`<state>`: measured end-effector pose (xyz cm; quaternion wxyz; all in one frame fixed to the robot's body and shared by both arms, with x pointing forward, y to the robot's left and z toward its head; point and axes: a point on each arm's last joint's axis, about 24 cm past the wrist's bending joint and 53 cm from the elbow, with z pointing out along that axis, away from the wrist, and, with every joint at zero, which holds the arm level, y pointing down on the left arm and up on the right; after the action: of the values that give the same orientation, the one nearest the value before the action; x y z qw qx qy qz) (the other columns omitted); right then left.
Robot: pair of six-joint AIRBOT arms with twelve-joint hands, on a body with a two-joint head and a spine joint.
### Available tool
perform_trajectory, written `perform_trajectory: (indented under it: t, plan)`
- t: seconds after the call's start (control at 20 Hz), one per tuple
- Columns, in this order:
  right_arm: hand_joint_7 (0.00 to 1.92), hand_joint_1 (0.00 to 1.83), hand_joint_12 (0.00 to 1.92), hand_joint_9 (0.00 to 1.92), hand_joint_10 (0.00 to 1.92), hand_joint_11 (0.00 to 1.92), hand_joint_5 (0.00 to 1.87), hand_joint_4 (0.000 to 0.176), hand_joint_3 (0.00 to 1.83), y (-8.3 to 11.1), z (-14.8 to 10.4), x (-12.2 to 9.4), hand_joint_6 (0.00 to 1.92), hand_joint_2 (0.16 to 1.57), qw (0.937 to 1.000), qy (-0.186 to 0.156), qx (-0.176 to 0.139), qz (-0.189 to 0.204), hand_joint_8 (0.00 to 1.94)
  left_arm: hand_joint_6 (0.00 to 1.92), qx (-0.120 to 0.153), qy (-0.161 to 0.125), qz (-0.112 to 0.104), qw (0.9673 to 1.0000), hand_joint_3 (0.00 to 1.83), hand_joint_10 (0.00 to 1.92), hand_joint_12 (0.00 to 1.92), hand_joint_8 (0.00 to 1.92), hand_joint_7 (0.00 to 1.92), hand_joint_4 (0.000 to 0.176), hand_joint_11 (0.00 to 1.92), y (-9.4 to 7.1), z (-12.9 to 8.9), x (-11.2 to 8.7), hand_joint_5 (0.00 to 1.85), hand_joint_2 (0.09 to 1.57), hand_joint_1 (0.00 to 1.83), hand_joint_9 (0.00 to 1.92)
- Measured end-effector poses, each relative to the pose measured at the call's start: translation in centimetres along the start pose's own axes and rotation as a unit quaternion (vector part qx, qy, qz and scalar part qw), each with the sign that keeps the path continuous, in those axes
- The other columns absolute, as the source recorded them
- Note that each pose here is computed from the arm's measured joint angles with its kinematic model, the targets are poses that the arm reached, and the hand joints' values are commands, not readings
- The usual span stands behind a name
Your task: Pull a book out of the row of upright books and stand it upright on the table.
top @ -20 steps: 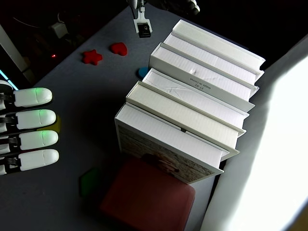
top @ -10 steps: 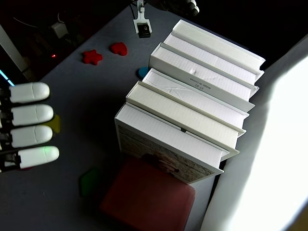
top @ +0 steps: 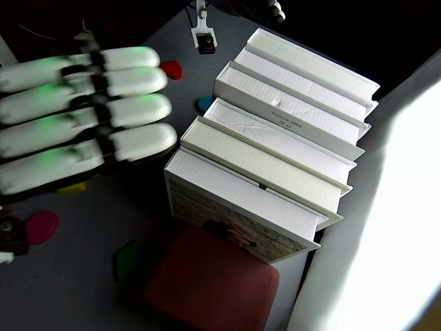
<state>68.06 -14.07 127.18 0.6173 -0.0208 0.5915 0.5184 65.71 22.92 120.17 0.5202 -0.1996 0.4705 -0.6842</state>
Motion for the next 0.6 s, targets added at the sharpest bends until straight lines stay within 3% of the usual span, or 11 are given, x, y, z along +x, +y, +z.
perform_trajectory:
  t: [0.05, 0.25, 0.3, 0.6]
  plan:
    - [0.00, 0.24, 0.00, 0.00, 0.00, 0.00, 0.23, 0.000, 0.00, 0.0, 1.0, 0.2, 0.08, 1.40, 1.0000, 0.005, 0.002, -0.006, 0.00, 0.02, 0.001, 0.000, 0.000, 1.0000, 0.00, 0.00, 0.00, 0.00, 0.00, 0.068, 0.00, 0.0, 0.0, 0.0, 0.07, 1.37, 0.19, 0.00]
    - [0.00, 0.09, 0.00, 0.00, 0.00, 0.00, 0.33, 0.000, 0.00, -0.9, 2.4, 1.6, 0.11, 1.38, 0.9988, 0.031, 0.026, -0.028, 0.00, 0.02, 0.001, -0.001, 0.000, 1.0000, 0.00, 0.00, 0.00, 0.00, 0.00, 0.072, 0.00, 0.0, 0.0, -0.1, 0.09, 1.37, 0.21, 0.00]
    - [0.00, 0.11, 0.00, 0.00, 0.00, 0.00, 0.38, 0.000, 0.00, -1.1, 2.6, 1.9, 0.13, 1.37, 0.9981, 0.037, 0.034, -0.036, 0.00, 0.02, 0.002, 0.000, 0.000, 1.0000, 0.00, 0.00, 0.00, 0.00, 0.00, 0.079, 0.00, -0.1, 0.0, 0.0, 0.08, 1.37, 0.21, 0.00]
    - [0.00, 0.06, 0.00, 0.00, 0.00, 0.00, 0.52, 0.000, 0.00, -2.0, 3.4, 3.0, 0.19, 1.38, 0.9954, 0.057, 0.056, -0.053, 0.00, 0.02, 0.001, -0.001, 0.001, 1.0000, 0.00, 0.00, 0.00, 0.00, 0.00, 0.070, 0.00, 0.0, 0.0, -0.2, 0.09, 1.37, 0.22, 0.00]
